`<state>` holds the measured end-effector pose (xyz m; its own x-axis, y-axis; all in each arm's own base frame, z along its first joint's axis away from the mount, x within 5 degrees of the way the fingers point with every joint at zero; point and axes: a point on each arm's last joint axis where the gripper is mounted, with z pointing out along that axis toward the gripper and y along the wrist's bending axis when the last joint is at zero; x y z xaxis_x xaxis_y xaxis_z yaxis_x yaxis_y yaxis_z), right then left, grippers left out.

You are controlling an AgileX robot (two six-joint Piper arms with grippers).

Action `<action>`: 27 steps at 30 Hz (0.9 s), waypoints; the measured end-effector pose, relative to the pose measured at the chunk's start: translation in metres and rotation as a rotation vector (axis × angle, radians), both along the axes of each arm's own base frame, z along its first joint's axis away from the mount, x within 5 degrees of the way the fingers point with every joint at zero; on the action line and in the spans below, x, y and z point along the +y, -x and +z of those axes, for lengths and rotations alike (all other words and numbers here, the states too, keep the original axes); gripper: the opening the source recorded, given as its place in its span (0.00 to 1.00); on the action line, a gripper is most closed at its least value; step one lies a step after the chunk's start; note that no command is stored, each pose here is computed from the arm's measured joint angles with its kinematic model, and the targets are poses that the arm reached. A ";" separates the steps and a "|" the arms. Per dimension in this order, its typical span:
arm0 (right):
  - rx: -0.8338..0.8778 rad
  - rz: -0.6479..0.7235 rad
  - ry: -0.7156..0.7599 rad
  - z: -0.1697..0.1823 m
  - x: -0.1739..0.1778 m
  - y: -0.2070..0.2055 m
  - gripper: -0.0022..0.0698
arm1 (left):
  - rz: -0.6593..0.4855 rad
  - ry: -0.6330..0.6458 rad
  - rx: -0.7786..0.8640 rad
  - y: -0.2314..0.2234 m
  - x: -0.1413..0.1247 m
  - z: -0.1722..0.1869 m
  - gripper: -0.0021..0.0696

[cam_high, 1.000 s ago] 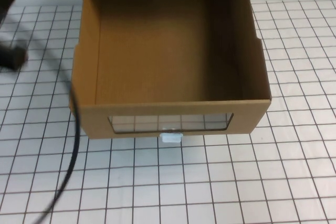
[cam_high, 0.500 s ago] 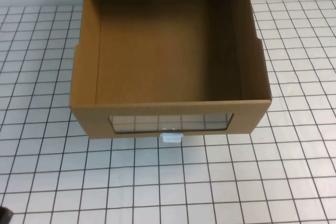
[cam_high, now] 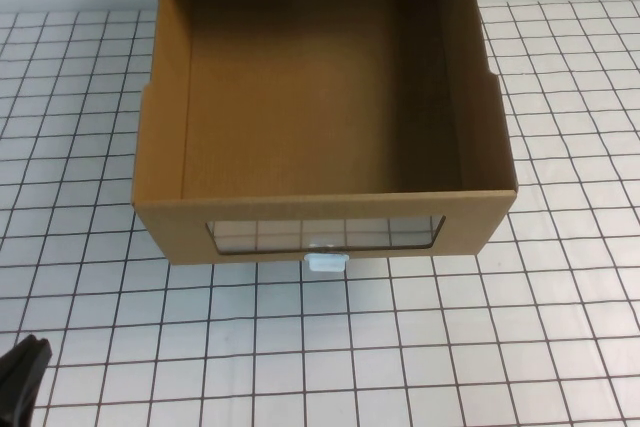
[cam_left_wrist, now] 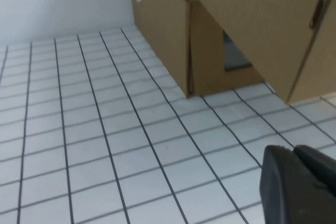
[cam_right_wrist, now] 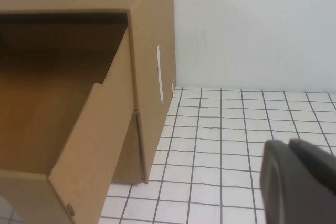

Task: Open the shoe box
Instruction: 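Pull the top drawer of the cardboard box fully open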

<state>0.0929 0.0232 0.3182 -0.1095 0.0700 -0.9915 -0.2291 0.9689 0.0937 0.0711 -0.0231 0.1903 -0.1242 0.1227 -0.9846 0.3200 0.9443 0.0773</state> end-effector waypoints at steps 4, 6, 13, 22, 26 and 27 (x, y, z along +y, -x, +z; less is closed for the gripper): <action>-0.001 0.000 0.002 0.000 0.000 0.000 0.01 | -0.008 -0.009 0.030 0.001 -0.001 -0.003 0.02; -0.001 0.000 0.002 0.000 0.000 0.000 0.01 | -0.010 -0.010 0.036 0.001 -0.001 -0.003 0.02; -0.001 0.000 0.004 0.000 0.000 0.000 0.01 | -0.011 -0.011 0.040 0.001 -0.001 -0.004 0.02; -0.005 -0.002 0.016 0.000 0.000 0.000 0.01 | -0.011 -0.011 0.040 0.001 -0.001 -0.004 0.02; -0.022 -0.011 0.067 -0.001 -0.002 0.000 0.01 | -0.011 -0.012 0.042 0.001 -0.001 -0.004 0.02; -0.023 -0.021 0.076 -0.003 -0.003 0.001 0.01 | -0.012 -0.012 0.043 0.001 -0.001 -0.004 0.02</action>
